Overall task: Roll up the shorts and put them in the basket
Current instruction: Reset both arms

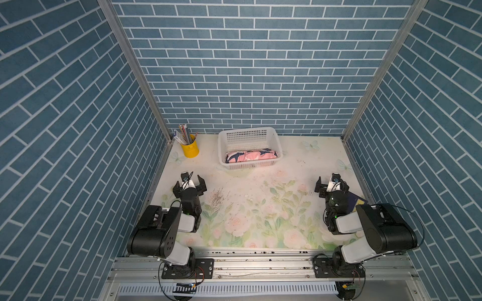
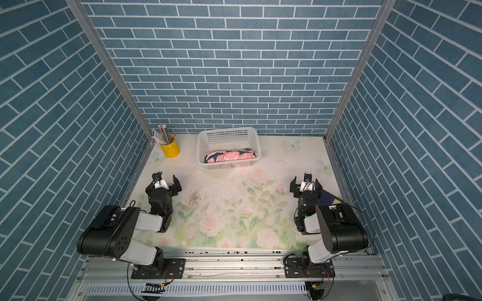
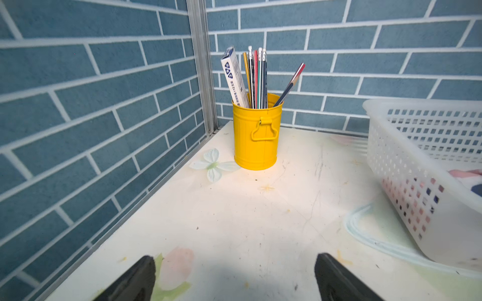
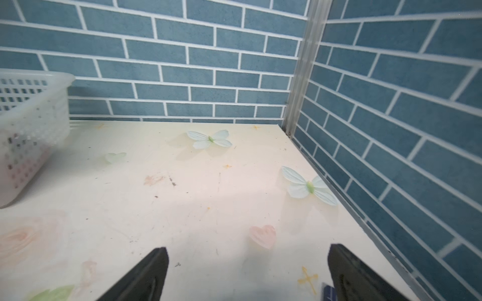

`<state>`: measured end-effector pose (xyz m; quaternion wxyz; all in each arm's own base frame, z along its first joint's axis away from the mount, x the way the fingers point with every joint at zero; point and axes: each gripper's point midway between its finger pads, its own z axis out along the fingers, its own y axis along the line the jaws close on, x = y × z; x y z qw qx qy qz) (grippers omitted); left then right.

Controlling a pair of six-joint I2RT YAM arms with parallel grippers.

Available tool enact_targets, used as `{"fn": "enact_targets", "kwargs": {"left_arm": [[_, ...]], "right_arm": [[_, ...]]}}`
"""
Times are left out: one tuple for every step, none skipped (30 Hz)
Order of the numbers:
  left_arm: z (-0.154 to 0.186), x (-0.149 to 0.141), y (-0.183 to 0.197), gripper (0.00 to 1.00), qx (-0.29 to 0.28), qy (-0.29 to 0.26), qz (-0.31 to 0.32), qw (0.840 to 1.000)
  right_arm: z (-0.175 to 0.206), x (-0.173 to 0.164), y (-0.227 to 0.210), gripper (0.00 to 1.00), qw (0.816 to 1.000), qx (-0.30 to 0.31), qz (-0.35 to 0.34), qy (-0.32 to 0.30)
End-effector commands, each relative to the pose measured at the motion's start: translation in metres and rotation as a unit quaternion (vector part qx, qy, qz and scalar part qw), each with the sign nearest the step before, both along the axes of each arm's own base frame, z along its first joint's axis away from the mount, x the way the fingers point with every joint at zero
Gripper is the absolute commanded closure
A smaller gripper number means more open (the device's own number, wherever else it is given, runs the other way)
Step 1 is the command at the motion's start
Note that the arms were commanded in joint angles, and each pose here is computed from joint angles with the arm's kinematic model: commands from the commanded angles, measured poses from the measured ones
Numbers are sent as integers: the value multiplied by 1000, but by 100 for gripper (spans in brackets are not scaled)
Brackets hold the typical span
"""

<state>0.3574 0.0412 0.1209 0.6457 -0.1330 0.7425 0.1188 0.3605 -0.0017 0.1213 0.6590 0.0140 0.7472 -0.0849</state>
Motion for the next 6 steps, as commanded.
{"fn": "enact_targets", "kwargs": {"left_arm": [[12, 1, -2, 0, -2, -29, -11, 1000], [13, 2, -1, 0, -4, -31, -11, 999], [16, 0, 0, 0, 1, -41, -9, 999], [12, 1, -2, 0, -3, -29, -11, 1000], [15, 1, -1, 0, -3, -37, -10, 999], [16, -1, -1, 0, 3, -41, -6, 999]], "right_arm": [[5, 10, 7, 0, 999, 1, 36, -3], [5, 11, 7, 0, 999, 5, 41, -3], [4, 12, 6, 0, 999, 7, 43, -2], [5, 12, 6, 0, 999, 7, 43, -2], [6, 11, 6, 0, 999, 6, 43, -4], [6, 10, 6, 0, 999, 5, 41, -5]]}}
